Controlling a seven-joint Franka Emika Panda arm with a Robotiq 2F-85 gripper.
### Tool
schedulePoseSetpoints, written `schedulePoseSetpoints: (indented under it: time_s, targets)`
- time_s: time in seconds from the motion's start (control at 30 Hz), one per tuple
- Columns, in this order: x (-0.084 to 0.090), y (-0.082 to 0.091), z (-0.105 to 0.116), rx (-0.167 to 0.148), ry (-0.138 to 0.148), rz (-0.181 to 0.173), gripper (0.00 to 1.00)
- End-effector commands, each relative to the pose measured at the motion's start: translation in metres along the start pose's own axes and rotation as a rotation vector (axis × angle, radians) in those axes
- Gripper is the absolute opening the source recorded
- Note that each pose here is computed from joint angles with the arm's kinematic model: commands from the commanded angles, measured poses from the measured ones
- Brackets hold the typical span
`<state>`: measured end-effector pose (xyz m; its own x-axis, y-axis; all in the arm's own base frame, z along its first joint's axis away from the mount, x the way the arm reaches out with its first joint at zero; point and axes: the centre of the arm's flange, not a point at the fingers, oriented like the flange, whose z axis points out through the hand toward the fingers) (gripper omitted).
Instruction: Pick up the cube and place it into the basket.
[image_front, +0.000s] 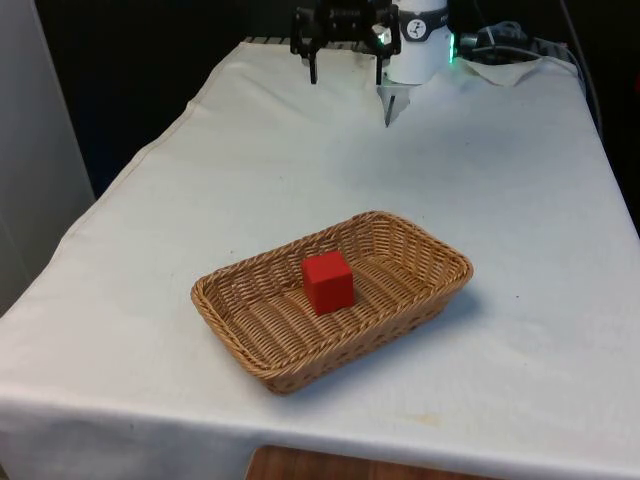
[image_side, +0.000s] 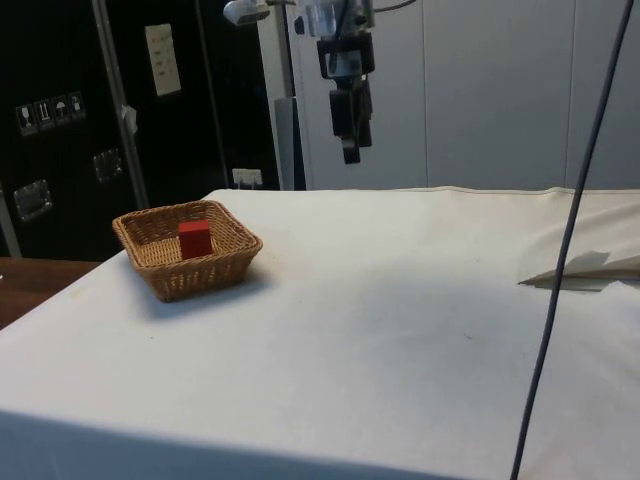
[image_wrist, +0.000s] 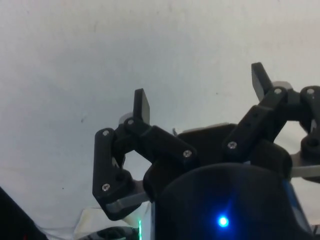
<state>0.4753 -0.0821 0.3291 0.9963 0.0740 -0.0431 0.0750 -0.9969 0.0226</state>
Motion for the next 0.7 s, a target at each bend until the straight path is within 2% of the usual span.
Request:
schedulePoseSetpoints:
  time_s: [0.0,0.03,0.07,0.13,0.27,0.3,0.4,0.53,0.57,0.67]
  targets:
    - [-0.005,0.002,-0.002,-0.012,0.001,0.006,1.00]
    - [-0.002,0.000,0.000,0.000,0.000,0.000,1.00]
    - [-0.007,0.002,-0.003,-0.012,0.000,0.008,1.00]
    - [-0.012,0.004,-0.005,-0.012,0.002,0.013,1.00]
    - [-0.018,0.006,-0.008,-0.007,0.009,0.018,1.00]
    - [-0.015,0.005,-0.007,0.002,0.009,0.013,1.00]
    - [-0.021,0.007,-0.012,-0.003,0.017,0.021,1.00]
    - [-0.025,0.008,-0.015,0.014,0.027,0.022,1.00]
    - [-0.029,0.010,-0.018,0.007,0.031,0.026,1.00]
    - [-0.034,0.011,-0.022,0.013,0.041,0.029,1.00]
